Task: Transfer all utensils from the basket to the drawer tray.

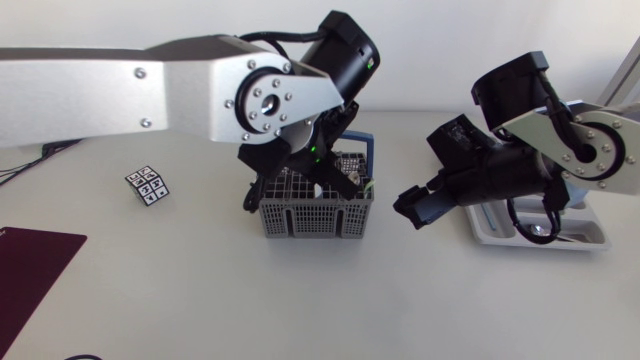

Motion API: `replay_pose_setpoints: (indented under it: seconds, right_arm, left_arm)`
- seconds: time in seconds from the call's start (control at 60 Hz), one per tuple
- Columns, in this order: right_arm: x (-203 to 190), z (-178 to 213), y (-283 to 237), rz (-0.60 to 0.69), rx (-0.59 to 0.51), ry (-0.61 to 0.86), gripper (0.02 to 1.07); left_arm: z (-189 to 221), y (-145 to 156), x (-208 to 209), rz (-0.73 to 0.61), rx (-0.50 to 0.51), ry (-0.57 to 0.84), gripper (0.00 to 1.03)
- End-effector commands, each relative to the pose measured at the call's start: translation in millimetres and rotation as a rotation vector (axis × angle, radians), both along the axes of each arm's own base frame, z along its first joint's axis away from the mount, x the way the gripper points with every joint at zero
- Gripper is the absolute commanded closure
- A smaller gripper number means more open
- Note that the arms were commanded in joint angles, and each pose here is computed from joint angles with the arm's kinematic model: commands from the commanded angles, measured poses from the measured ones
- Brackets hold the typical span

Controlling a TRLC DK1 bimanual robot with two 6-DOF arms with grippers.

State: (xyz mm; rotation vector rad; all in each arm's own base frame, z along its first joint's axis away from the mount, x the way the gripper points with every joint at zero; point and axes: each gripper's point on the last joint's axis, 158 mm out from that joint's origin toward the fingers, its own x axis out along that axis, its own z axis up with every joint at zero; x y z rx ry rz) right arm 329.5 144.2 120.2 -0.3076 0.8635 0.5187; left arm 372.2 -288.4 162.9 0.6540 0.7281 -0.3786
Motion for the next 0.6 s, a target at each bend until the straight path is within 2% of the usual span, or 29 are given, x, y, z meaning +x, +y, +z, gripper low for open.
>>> replay_pose_setpoints:
  seconds: [0.0,0.4,0.583]
  right_arm:
    - [-10,-1,7,0.007,0.021,0.011,0.07]
    - [-22,35,37,0.108,0.115,-0.096,0.07]
    - [-27,49,52,0.159,0.153,-0.169,0.07]
  left_arm:
    - [21,4,-6,-0.019,0.001,-0.044,1.00]
    - [71,17,-19,-0.033,-0.073,-0.111,1.00]
    - [66,7,-27,-0.064,-0.200,0.037,1.00]
